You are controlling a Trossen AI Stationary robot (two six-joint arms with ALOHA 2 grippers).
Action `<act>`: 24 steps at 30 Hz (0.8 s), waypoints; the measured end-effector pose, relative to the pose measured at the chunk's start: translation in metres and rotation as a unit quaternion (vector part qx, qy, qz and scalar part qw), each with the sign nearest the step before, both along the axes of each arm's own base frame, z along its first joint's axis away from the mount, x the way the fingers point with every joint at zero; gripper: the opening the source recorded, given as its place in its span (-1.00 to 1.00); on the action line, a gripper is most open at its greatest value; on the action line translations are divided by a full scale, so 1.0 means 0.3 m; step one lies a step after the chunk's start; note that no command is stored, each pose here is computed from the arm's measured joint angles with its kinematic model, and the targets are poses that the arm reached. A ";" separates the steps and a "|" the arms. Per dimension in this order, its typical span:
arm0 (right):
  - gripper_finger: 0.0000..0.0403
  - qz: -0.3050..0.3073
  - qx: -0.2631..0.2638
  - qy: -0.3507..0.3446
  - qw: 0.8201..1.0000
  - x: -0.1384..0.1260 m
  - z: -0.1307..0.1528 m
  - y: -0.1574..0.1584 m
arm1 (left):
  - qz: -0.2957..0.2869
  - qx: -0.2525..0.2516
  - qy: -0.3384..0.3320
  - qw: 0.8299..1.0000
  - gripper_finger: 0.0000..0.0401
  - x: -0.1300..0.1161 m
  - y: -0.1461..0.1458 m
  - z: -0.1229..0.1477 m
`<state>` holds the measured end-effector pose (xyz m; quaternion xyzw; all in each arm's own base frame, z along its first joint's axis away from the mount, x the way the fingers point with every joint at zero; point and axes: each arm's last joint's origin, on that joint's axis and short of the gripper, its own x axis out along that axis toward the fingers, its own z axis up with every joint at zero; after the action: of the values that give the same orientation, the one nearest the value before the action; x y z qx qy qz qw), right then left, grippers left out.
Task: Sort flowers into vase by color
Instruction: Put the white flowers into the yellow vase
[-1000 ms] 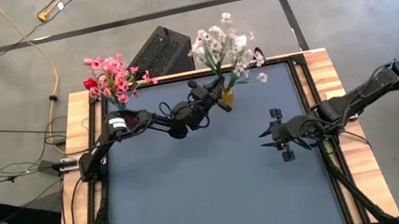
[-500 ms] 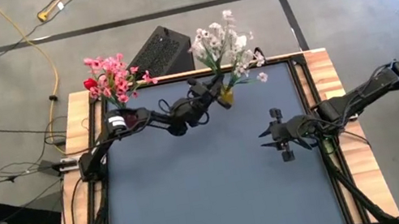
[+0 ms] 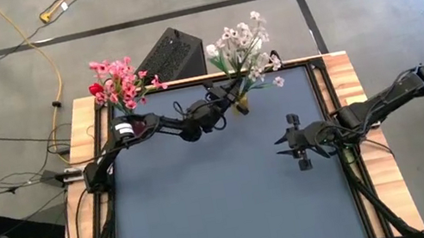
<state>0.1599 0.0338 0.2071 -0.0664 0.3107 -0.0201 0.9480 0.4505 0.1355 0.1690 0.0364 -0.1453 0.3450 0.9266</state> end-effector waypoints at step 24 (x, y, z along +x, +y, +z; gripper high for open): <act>-0.16 0.000 0.001 -0.002 1.000 0.001 0.001 0.000 | -0.018 -0.076 0.065 0.995 -0.69 0.013 0.013 -0.065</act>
<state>0.1601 0.0340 0.2075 -0.0657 0.3085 -0.0197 0.9488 0.4543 0.1392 0.1494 -0.0146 -0.0588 0.3351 0.9402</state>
